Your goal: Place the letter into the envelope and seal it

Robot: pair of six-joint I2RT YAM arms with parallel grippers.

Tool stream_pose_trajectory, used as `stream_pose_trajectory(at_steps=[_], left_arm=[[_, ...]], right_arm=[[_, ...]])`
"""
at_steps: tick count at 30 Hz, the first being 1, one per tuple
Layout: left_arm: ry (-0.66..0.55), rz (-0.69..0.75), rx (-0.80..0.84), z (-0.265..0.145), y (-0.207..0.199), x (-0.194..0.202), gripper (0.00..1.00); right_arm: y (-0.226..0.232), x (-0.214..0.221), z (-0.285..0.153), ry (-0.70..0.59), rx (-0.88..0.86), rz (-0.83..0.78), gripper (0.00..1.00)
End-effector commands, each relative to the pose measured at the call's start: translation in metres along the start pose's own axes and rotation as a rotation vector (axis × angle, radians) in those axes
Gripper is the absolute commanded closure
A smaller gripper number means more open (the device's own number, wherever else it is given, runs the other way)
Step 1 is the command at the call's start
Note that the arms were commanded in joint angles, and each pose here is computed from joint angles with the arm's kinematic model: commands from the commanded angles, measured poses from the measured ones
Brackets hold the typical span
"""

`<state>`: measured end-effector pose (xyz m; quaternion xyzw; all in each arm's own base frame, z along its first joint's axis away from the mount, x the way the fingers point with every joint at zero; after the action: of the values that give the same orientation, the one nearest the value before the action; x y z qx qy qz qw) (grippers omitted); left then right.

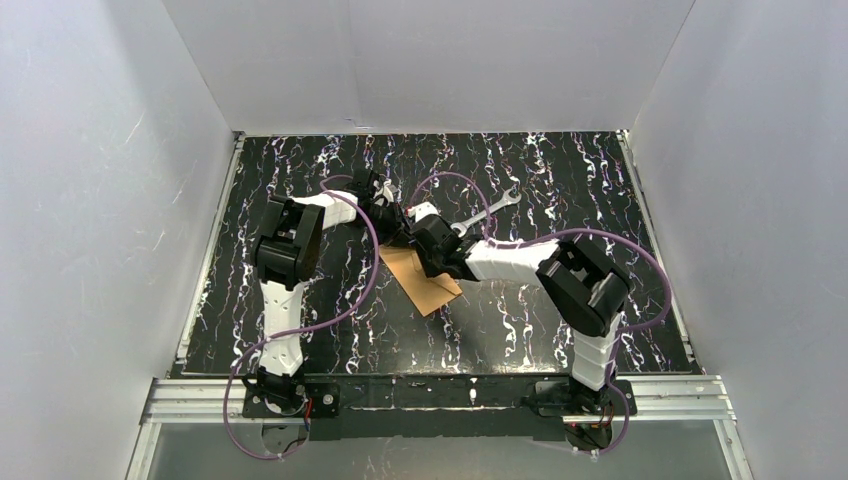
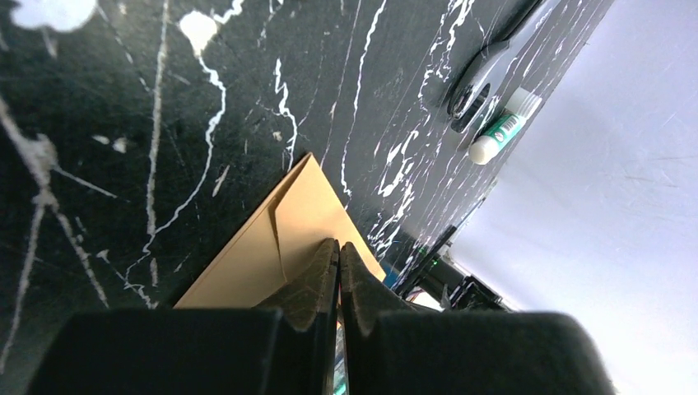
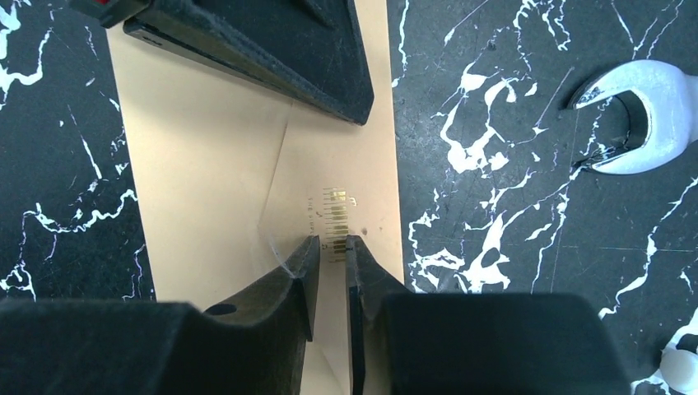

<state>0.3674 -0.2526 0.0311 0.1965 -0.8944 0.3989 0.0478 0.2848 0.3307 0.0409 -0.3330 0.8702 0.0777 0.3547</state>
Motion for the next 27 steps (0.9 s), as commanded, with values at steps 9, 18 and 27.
stream_pose_trajectory(at_steps=[9, 18, 27], left_arm=[[0.016, 0.029, -0.236, 0.005, 0.076, 0.018, 1.00], [0.039, 0.015, -0.236, 0.007, 0.080, 0.015, 1.00], [0.041, 0.004, -0.253, 0.009, 0.085, 0.013, 1.00]], right_arm=[[-0.002, 0.010, 0.033, 0.137, 0.055, -0.124, 0.71], [0.016, 0.042, 0.032, 0.216, 0.007, -0.250, 0.68], [0.028, 0.096, -0.004, 0.317, -0.108, -0.206, 0.65]])
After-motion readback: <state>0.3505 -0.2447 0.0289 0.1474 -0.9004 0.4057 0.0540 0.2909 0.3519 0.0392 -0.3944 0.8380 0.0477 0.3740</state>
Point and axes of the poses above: each gripper's point midway between its finger pads, its own z axis out along the fingers, its own y axis along the line the jaws close on, x = y × z, the point moved 2 cm from there along -z, back along the fingers, and after that the axes turned 12 degrees about -z, right-handed, at the moved point
